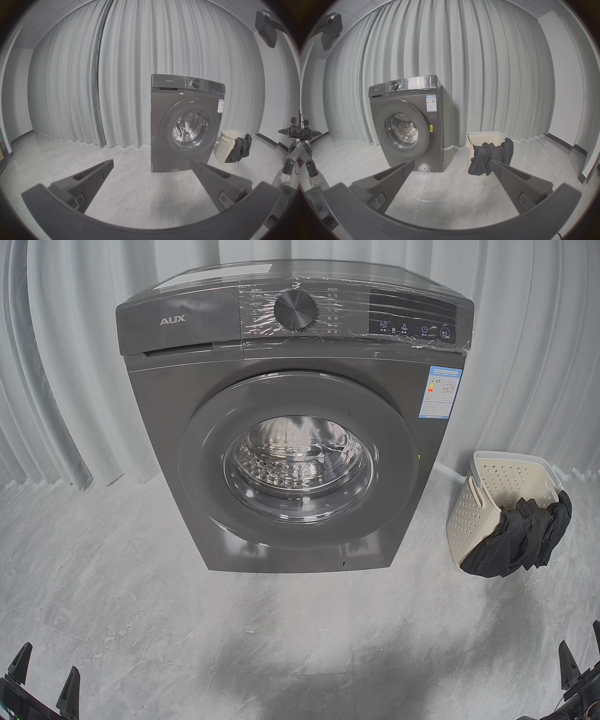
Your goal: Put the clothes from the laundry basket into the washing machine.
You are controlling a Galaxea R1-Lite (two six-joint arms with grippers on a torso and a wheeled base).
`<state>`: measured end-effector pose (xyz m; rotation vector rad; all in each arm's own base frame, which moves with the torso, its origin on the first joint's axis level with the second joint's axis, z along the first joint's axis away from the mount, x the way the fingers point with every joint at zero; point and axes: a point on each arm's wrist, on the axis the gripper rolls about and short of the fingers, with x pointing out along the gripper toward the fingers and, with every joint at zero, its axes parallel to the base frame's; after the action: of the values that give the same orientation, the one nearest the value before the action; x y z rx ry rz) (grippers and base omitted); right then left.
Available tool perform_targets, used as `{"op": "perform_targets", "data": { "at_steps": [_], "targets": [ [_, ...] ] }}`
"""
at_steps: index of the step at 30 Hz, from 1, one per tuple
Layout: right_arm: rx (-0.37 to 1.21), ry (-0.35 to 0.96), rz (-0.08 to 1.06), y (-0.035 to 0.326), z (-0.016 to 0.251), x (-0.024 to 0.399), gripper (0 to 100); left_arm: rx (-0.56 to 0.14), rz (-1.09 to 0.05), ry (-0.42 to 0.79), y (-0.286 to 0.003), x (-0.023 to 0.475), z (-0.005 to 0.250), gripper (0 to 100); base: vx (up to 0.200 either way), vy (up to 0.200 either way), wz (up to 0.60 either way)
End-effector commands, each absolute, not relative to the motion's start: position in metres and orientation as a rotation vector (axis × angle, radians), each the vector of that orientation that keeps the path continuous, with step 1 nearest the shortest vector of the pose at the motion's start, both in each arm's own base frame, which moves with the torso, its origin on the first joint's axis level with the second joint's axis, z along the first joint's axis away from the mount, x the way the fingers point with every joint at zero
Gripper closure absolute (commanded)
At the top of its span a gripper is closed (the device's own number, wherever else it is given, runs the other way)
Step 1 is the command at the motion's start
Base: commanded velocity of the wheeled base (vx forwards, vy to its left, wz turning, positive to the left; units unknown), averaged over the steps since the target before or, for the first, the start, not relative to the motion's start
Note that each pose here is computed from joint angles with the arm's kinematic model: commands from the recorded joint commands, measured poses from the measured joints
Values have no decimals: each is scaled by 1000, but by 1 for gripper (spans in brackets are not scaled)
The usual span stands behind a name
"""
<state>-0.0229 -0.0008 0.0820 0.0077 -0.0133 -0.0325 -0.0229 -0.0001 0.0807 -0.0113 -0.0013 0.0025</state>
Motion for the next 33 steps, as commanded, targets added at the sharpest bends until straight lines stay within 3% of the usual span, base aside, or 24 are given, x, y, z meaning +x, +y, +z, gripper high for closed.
{"op": "perform_targets", "data": {
  "at_steps": [1, 33],
  "targets": [
    [8, -12, -32, -1, 77, -23, 0, -11, 3, 0, 0, -23, 76, 0, 0, 0, 0],
    [8, -12, -32, -1, 77, -23, 0, -12, 3, -2, 0, -23, 76, 0, 0, -200, 0]
  ]
}}
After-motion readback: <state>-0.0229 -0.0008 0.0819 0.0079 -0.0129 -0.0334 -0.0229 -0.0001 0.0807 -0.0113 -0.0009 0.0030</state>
